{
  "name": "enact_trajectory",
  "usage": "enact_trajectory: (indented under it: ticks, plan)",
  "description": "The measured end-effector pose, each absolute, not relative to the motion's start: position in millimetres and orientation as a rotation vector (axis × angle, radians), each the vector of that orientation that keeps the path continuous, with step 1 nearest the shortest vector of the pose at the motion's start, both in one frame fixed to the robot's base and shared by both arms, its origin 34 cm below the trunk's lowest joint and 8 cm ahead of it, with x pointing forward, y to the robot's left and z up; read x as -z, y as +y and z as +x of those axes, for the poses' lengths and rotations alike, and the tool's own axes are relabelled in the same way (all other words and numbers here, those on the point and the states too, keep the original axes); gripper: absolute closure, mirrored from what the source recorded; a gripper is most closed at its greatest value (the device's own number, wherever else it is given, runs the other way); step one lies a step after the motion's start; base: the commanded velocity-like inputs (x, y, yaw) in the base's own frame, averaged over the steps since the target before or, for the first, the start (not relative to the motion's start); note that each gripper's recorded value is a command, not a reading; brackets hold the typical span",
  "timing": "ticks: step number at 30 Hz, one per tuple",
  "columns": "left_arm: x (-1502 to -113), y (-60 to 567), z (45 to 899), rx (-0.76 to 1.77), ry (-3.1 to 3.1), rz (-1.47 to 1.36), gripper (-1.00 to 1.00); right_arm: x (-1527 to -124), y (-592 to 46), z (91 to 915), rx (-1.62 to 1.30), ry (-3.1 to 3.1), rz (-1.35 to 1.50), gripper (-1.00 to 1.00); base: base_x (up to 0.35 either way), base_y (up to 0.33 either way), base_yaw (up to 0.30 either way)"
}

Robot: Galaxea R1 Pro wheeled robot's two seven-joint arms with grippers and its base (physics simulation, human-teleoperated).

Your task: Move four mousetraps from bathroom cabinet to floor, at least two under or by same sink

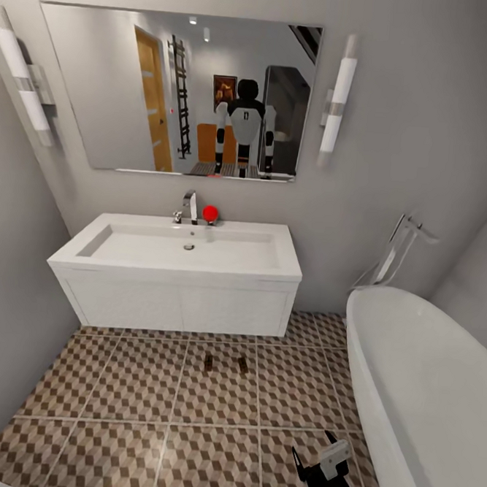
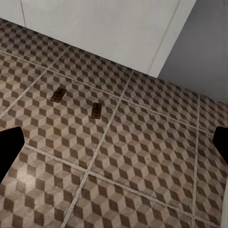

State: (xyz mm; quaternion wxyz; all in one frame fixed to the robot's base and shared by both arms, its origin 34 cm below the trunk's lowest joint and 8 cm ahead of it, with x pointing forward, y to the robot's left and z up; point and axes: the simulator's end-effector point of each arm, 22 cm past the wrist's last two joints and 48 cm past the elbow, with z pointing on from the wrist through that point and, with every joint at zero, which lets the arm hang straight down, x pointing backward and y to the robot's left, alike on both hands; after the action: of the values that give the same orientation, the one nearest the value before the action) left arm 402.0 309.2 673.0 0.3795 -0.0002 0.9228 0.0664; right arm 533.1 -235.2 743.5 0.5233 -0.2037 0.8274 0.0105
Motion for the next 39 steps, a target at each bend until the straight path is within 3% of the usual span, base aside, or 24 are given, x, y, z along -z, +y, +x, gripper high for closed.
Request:
enact_trajectory:
  ticks: [36,39]
  plan:
    - [-675,308,405,-0.166,2.346,-0.002,-1.0,-737,-248,531,0.011,2.033,-0.442,-1.0,0.0,0.0,0.0]
    - [-675,308,405,-0.169,2.348,-0.004,-1.0,-721,-261,495,0.023,2.091,-0.4,-1.0,0.0,0.0,0.0]
